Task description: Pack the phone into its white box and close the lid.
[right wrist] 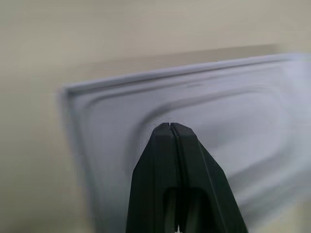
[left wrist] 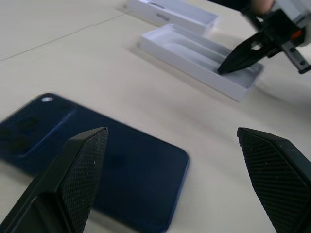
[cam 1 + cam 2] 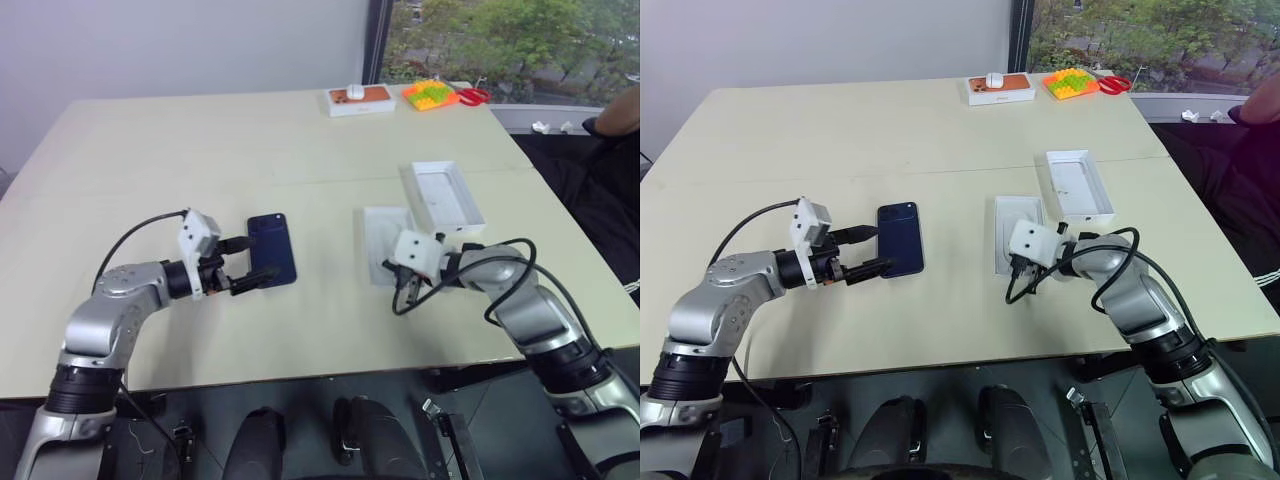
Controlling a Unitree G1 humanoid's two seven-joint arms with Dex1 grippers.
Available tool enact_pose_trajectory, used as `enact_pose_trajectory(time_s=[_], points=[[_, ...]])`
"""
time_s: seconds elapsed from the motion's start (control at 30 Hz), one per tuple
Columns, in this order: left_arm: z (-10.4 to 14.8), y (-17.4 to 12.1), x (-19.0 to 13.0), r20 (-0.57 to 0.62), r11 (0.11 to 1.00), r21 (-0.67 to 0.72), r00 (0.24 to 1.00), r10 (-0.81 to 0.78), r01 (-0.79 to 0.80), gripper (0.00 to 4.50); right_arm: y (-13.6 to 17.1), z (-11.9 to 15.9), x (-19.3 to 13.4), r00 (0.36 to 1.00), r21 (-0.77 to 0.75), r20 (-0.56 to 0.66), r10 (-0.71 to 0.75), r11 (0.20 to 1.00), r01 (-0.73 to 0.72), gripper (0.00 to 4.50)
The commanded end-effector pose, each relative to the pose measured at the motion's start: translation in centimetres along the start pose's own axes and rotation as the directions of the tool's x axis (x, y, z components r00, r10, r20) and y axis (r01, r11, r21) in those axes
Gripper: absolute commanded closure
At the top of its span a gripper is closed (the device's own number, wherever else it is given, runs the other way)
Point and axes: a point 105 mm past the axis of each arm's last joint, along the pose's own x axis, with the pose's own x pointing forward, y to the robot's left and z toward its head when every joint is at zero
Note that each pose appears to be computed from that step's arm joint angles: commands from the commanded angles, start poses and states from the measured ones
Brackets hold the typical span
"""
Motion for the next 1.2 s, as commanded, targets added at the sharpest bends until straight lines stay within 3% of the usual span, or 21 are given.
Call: enact_pose_trajectory(time_s=[0.03,0.1,0.27,0.33,0.47,0.6,0.87,1.2], points=[[3.1,3.7,-1.8,0.105,0.976,-0.104,0.974,0.2,-0.19,0.0,-2.8,4.0,-1.1,0.983,-0.035,0.105,-0.148,0.988,0.152,4.49],[2.2,5.6,-2.5,0.038,0.937,-0.176,0.949,0.313,-0.302,0.0,-2.3,5.7,-0.6,0.978,-0.039,0.151,-0.147,0.987,0.154,4.49],[0.6,6.3,-2.4,-0.094,0.87,-0.306,0.922,0.376,-0.386,0.0,0.6,8.7,2.3,0.973,-0.041,0.217,-0.077,0.995,0.088,4.49],[-1.1,5.7,-2.1,-0.271,0.855,-0.314,0.902,0.336,-0.412,0.0,1.8,9.3,3.7,0.975,-0.05,0.218,-0.054,0.997,0.066,4.49],[-1.9,4.7,-1.3,-0.365,0.79,-0.472,0.903,0.228,-0.391,0.0,3.0,9.7,6.3,0.98,-0.039,0.191,-0.054,0.997,0.063,4.49],[-2.7,3.9,-0.8,-0.432,0.745,-0.535,0.887,0.164,-0.398,0.0,3.2,9.3,8.1,0.986,-0.045,0.142,-0.088,0.994,0.096,4.49],[-3.3,1.5,0.7,-0.426,0.665,-0.67,0.905,0.019,-0.329,0.0,5.5,9.2,10.5,0.994,-0.056,0.108,-0.011,0.998,0.017,4.49],[-4.1,0.1,1.6,-0.397,0.634,-0.718,0.917,-0.037,-0.286,0.0,8.1,11.1,10.7,0.979,-0.096,0.183,0.093,0.992,-0.076,4.49]])
